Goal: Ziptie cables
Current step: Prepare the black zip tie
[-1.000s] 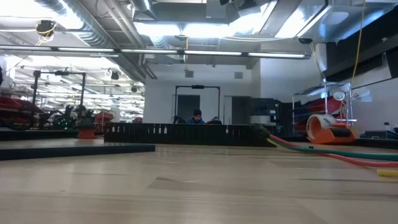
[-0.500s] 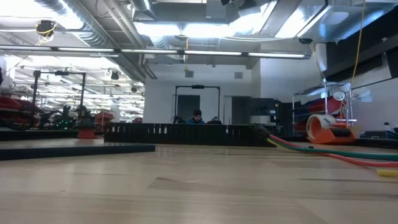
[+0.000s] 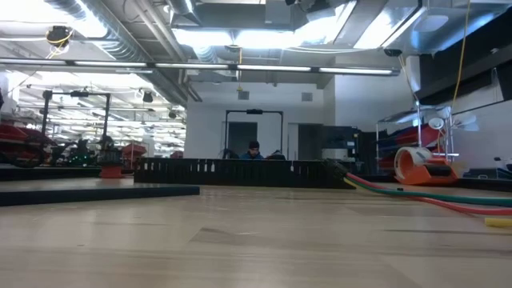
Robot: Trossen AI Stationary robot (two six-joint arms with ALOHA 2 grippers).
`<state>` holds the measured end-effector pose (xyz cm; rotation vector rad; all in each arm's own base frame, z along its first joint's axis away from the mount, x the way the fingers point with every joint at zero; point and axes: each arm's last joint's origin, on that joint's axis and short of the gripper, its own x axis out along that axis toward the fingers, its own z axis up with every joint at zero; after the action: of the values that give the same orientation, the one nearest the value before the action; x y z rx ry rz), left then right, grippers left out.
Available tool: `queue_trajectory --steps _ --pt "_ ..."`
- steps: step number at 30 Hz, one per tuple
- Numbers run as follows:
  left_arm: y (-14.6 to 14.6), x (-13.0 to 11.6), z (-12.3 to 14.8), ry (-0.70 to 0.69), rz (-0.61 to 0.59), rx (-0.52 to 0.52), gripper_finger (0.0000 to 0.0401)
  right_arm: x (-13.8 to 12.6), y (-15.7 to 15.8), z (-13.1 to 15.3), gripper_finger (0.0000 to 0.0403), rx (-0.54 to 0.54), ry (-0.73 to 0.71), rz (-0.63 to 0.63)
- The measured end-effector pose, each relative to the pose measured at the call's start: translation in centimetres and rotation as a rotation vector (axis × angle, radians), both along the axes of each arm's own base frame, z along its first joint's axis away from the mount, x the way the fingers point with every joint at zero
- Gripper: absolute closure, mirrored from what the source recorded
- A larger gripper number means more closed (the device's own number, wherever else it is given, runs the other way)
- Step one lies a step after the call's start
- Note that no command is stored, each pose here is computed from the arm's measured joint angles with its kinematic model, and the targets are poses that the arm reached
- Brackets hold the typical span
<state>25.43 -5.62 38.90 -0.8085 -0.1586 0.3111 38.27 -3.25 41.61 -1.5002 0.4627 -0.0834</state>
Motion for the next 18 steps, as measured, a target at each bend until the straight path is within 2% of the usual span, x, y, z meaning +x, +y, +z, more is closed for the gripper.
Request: queue_trajectory --steps 8,14,18 --pt "0.3 0.0 -1.0 0.062 0.01 -0.093 0.04 0.0 0.5 0.0 0.0402 -0.004 0.003 0.031" --pt "0.8 0.1 -0.8 0.033 0.026 -0.132 0.04 0.1 1.4 -0.2 0.0402 -0.009 0.029 0.074" --pt "1.1 -0.1 -0.6 0.018 0.034 -0.138 0.04 0.1 1.4 -1.1 0.0402 0.037 0.064 0.079"
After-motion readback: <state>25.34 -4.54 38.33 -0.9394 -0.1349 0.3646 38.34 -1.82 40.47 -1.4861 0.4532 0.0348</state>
